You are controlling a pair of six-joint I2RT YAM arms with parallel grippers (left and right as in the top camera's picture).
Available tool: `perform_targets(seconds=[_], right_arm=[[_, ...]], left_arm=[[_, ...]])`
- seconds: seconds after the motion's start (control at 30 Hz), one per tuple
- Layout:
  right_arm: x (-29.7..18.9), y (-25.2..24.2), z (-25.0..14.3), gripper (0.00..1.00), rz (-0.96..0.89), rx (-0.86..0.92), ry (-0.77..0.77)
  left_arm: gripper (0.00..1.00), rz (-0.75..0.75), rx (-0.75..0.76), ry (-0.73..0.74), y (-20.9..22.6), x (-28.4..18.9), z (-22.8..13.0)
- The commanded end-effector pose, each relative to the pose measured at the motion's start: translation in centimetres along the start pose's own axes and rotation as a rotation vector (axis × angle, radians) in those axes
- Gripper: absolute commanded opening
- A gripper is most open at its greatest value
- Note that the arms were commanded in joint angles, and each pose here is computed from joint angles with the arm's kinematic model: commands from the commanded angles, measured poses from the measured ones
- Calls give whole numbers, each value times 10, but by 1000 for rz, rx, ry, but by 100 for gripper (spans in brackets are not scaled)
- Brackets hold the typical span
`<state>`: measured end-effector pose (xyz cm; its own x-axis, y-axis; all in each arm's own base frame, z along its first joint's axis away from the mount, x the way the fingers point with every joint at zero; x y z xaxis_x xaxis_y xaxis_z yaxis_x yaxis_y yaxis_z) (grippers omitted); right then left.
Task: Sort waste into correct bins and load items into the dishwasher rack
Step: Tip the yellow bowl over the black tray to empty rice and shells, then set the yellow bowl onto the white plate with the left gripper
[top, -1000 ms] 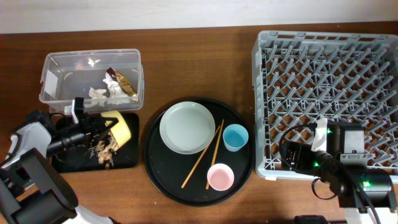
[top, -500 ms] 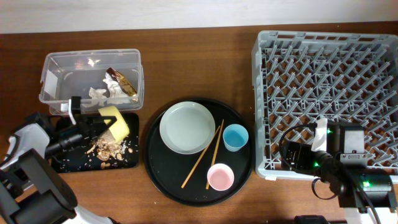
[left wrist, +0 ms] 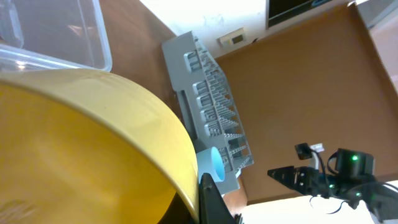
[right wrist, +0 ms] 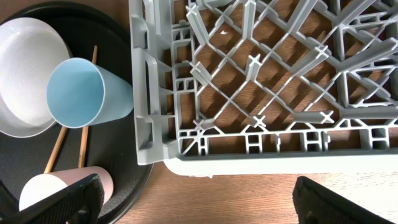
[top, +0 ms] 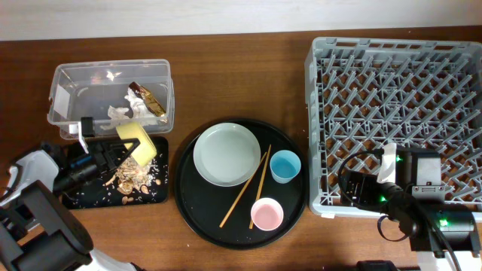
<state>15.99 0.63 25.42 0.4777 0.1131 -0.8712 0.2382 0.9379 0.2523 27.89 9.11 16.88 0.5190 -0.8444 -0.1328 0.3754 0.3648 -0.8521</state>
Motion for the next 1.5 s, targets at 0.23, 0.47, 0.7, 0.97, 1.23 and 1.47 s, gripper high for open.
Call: perform_targets(seconds=[0.23, 0.47, 0.7, 0.97, 1.23, 1.47], right_arm=[[-5, 2, 2, 98, 5, 0, -20], [-5, 2, 3, 98, 5, 0, -21], [-5, 2, 3, 98, 5, 0, -21], [-5, 2, 3, 98, 6, -1, -24], [-5, 2, 3, 98, 6, 0, -23], [-5, 2, 2, 98, 5, 0, -20]], left_arm=[[0, -39, -8, -71, -11, -7, 2], [0, -6, -34, -2, -17, -2, 0], [0, 94, 106, 300, -69, 46, 25], [0, 493, 349, 655, -92, 172, 4], [0, 664, 623, 796, -112, 243, -52], [2, 663, 580, 906, -77, 279, -90]])
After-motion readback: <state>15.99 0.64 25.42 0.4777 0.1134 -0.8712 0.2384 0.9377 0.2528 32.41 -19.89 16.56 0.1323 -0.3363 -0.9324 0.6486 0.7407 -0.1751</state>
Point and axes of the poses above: each gripper's point midway between its finger pads, its own x axis out along the fingers, its own y axis along the line the jaws close on, z = x × y, the point moved 9 cm from there along -x, back along the fingers, and after that the axes turned 6 degrees about x, right-handed, at the moved point
